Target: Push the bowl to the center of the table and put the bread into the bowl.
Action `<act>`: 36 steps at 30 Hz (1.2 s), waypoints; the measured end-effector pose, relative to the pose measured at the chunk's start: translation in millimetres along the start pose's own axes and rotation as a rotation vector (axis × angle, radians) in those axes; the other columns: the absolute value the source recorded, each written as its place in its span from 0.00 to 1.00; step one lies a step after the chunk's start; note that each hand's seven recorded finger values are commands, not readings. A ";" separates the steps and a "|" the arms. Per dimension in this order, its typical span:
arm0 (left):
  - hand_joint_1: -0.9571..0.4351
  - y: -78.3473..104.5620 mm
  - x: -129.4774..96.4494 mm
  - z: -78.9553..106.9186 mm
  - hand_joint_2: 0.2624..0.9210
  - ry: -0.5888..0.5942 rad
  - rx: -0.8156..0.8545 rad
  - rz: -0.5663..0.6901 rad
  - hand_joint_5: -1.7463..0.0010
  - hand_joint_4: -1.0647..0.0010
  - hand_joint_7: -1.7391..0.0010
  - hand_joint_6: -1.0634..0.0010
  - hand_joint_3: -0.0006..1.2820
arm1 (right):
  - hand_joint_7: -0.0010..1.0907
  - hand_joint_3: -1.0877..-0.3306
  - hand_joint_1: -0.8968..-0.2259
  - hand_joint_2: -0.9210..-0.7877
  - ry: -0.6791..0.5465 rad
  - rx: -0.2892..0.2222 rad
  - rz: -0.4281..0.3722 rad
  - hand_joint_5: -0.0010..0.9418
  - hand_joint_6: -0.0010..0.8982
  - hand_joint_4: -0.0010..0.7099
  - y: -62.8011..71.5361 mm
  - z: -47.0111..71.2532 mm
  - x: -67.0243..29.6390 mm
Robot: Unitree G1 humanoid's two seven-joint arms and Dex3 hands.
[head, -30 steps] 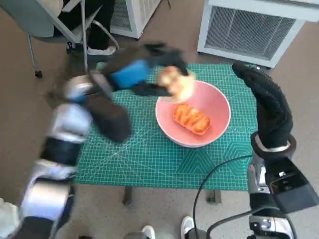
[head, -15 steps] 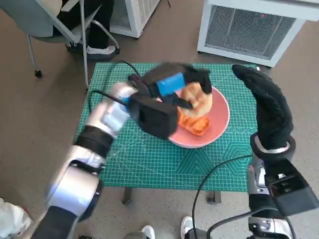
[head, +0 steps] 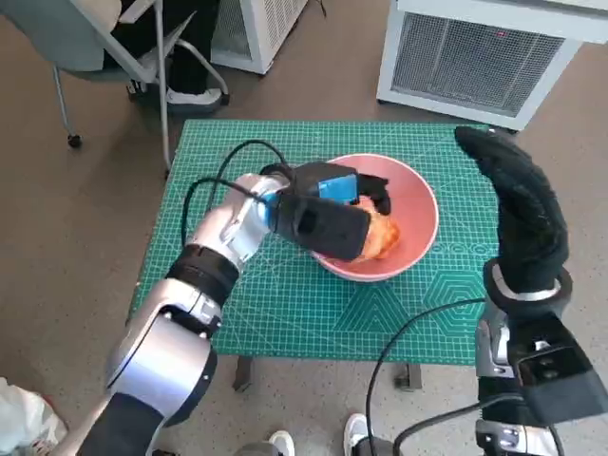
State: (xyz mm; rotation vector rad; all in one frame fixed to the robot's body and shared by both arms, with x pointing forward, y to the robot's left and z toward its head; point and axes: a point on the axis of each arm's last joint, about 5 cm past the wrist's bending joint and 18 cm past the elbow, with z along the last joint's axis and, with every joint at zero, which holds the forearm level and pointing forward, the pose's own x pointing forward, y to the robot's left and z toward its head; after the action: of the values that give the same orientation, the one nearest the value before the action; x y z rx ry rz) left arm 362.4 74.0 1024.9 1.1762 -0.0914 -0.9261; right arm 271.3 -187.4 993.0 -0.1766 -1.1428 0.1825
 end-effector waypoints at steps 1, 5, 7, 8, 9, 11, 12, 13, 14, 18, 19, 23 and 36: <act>0.46 1.1 -1.0 -0.4 0.91 -0.004 -0.002 0.007 0.99 0.90 0.88 0.84 0.04 | 0.60 0.36 0.54 0.00 0.000 0.000 -0.001 0.00 0.00 0.37 -0.1 0.0 0.0; 0.39 6.2 -6.4 -2.4 0.93 -0.059 -0.024 0.054 1.00 0.92 0.89 0.85 0.03 | 0.60 0.36 0.54 0.00 0.001 -0.002 -0.001 0.00 0.00 0.37 -0.4 -0.1 0.1; 0.36 8.5 -10.4 -4.5 0.94 -0.107 -0.042 0.088 1.00 0.92 0.89 0.85 0.03 | 0.60 0.36 0.53 0.00 0.002 -0.004 -0.001 0.00 0.00 0.37 -0.9 -0.1 0.2; 0.34 9.2 -12.2 -5.6 0.95 -0.128 -0.051 0.103 0.99 0.91 0.88 0.84 0.03 | 0.60 0.36 0.53 0.00 0.003 -0.005 -0.001 0.00 0.00 0.37 -1.4 -0.1 0.4; 0.33 10.3 -14.6 -6.8 0.96 -0.159 -0.064 0.124 0.99 0.90 0.88 0.83 0.03 | 0.60 0.37 0.53 0.00 0.004 -0.007 0.000 0.00 0.00 0.37 -1.9 -0.1 0.7; 0.31 10.9 -20.7 -11.5 0.98 -0.240 -0.107 0.180 0.98 0.87 0.87 0.81 0.03 | 0.60 0.37 0.52 0.00 0.006 -0.010 0.001 0.01 0.00 0.37 -3.2 0.0 1.6; 0.31 11.1 -23.7 -13.7 0.98 -0.279 -0.127 0.209 0.98 0.87 0.87 0.80 0.03 | 0.60 0.37 0.51 0.00 0.006 -0.012 0.000 0.01 0.00 0.37 -3.8 0.1 2.0; 0.30 10.9 -26.4 -15.7 0.99 -0.316 -0.143 0.237 0.98 0.84 0.87 0.78 0.04 | 0.60 0.37 0.51 0.00 0.007 -0.014 -0.002 0.01 0.00 0.37 -4.5 0.1 2.5; 0.30 10.9 -29.7 -18.4 0.99 -0.357 -0.167 0.274 0.97 0.82 0.86 0.76 0.05 | 0.60 0.37 0.51 0.00 0.007 -0.016 -0.004 0.01 0.00 0.37 -5.3 0.1 3.2; 0.31 10.0 -39.6 -26.9 1.00 -0.462 -0.238 0.395 0.97 0.77 0.82 0.78 0.14 | 0.60 0.37 0.49 0.00 0.002 -0.019 -0.008 0.00 0.00 0.37 -6.9 0.1 6.5; 0.32 8.7 -41.9 -29.4 1.00 -0.493 -0.267 0.436 0.98 0.73 0.81 0.76 0.13 | 0.60 0.38 0.49 0.00 0.000 -0.018 -0.009 0.01 0.00 0.37 -6.9 0.0 7.6; 0.35 -0.8 -44.8 -34.5 1.00 -0.615 -0.406 0.592 0.97 0.65 0.79 0.70 0.15 | 0.60 0.38 0.48 0.00 -0.003 -0.018 -0.018 0.01 0.00 0.38 -7.4 -0.1 10.6; 0.36 -45.2 -37.8 -29.1 1.00 -0.829 -0.664 0.820 1.00 0.67 0.79 0.75 0.22 | 0.59 0.41 0.48 0.00 -0.034 0.017 -0.029 0.01 0.00 0.39 -5.7 -1.9 28.7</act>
State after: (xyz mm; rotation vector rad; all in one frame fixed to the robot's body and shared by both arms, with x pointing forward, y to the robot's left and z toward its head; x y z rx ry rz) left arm 327.1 117.3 990.3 0.0334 -0.8066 -0.5613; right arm 284.9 -186.3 1018.9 -0.1423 -1.1766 0.1695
